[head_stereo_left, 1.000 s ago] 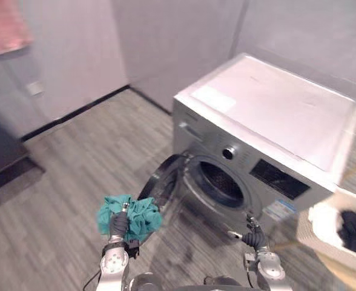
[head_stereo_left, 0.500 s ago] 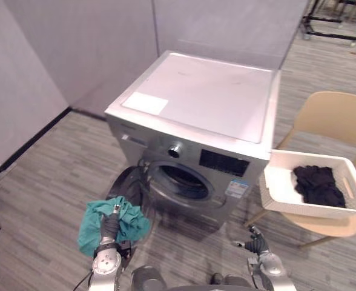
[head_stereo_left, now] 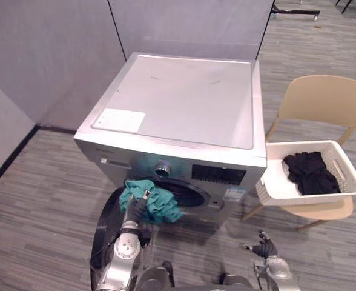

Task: Pick up the laundry basket with both hands and put the clothes into the washing machine.

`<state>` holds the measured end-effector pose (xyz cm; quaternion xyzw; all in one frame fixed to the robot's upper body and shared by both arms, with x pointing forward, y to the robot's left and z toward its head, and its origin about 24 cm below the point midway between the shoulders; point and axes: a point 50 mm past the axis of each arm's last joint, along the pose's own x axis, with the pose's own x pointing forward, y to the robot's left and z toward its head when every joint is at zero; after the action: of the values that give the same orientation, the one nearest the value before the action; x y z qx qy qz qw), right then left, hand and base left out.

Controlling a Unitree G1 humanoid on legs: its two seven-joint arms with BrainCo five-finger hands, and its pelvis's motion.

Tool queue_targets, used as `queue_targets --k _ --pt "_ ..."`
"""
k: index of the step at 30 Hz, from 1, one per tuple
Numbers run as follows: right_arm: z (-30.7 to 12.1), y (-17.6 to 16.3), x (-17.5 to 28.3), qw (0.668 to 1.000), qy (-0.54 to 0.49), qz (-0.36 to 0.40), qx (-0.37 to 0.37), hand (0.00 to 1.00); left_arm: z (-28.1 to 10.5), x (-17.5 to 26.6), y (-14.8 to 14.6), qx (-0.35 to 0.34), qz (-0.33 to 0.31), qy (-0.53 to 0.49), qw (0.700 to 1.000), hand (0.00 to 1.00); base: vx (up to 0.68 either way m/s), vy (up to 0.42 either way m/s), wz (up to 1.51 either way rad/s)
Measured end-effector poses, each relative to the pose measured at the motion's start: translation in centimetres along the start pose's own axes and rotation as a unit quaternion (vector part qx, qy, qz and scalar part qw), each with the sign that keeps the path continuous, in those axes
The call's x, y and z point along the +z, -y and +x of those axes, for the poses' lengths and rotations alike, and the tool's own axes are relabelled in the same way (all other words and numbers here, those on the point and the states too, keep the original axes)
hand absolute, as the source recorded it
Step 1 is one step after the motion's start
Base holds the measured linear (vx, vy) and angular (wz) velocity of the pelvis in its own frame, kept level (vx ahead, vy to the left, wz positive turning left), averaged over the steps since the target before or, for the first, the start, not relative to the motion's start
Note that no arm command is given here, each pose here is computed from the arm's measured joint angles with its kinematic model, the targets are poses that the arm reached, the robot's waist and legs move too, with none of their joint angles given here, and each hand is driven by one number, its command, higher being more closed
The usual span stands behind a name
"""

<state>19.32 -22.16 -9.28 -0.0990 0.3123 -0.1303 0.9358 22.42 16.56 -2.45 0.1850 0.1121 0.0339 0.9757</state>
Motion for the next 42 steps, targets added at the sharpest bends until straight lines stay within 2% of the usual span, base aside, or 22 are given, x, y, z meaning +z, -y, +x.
queue_targets --k 5,8,13,17,19,25,26,31,36,37,42 --pt "1.0 -0.2 6.6 0.993 0.109 0.023 -0.026 0.0 2.7 3.8 -1.2 0.039 -0.018 0.064 0.997 1.0 -0.25 -0.027 -0.34" --pt "0.6 -0.1 10.6 0.981 0.182 0.047 -0.043 0.0 4.1 7.7 -2.1 0.073 -0.033 0.125 0.989 1.0 -0.21 -0.02 -0.09" --pt "-1.1 -0.2 16.9 0.949 0.294 0.091 -0.062 0.0 4.9 14.4 -4.2 0.142 -0.068 0.238 0.959 1.0 -0.14 -0.025 -0.01" --pt "-1.6 -0.2 17.7 0.941 0.31 0.118 -0.072 0.0 4.7 18.9 -5.2 0.172 -0.084 0.307 0.932 1.0 -0.09 -0.049 0.01" --pt "-1.8 0.1 17.7 0.937 0.314 0.134 -0.078 0.0 4.5 22.4 -6.4 0.199 -0.087 0.362 0.906 1.0 -0.07 -0.072 0.02" --pt "-2.5 1.1 18.1 0.921 0.341 0.168 -0.09 0.0 3.4 28.8 -9.4 0.26 -0.066 0.458 0.848 1.0 -0.02 -0.055 -0.01" --pt "-2.6 1.1 18.2 0.917 0.349 0.17 -0.089 0.0 2.8 30.5 -10.0 0.282 -0.051 0.483 0.828 1.0 0.0 -0.038 -0.02" --pt "-2.8 0.9 18.4 0.913 0.355 0.182 -0.081 0.0 1.8 34.1 -10.9 0.308 -0.021 0.522 0.795 1.0 0.02 -0.031 -0.03" --pt "-2.9 0.3 18.7 0.91 0.364 0.186 -0.065 0.0 2.8 37.3 -12.4 0.329 0.004 0.516 0.791 1.0 0.03 -0.035 -0.1" --pt "-3.0 0.0 18.8 0.91 0.366 0.186 -0.058 0.0 3.2 38.0 -13.0 0.339 0.012 0.505 0.794 0.0 0.05 -0.022 -0.28" --pt "-3.0 -0.4 19.1 0.905 0.374 0.196 -0.046 0.0 4.7 40.1 -14.1 0.331 0.043 0.467 0.819 0.0 0.04 -0.016 -0.17"
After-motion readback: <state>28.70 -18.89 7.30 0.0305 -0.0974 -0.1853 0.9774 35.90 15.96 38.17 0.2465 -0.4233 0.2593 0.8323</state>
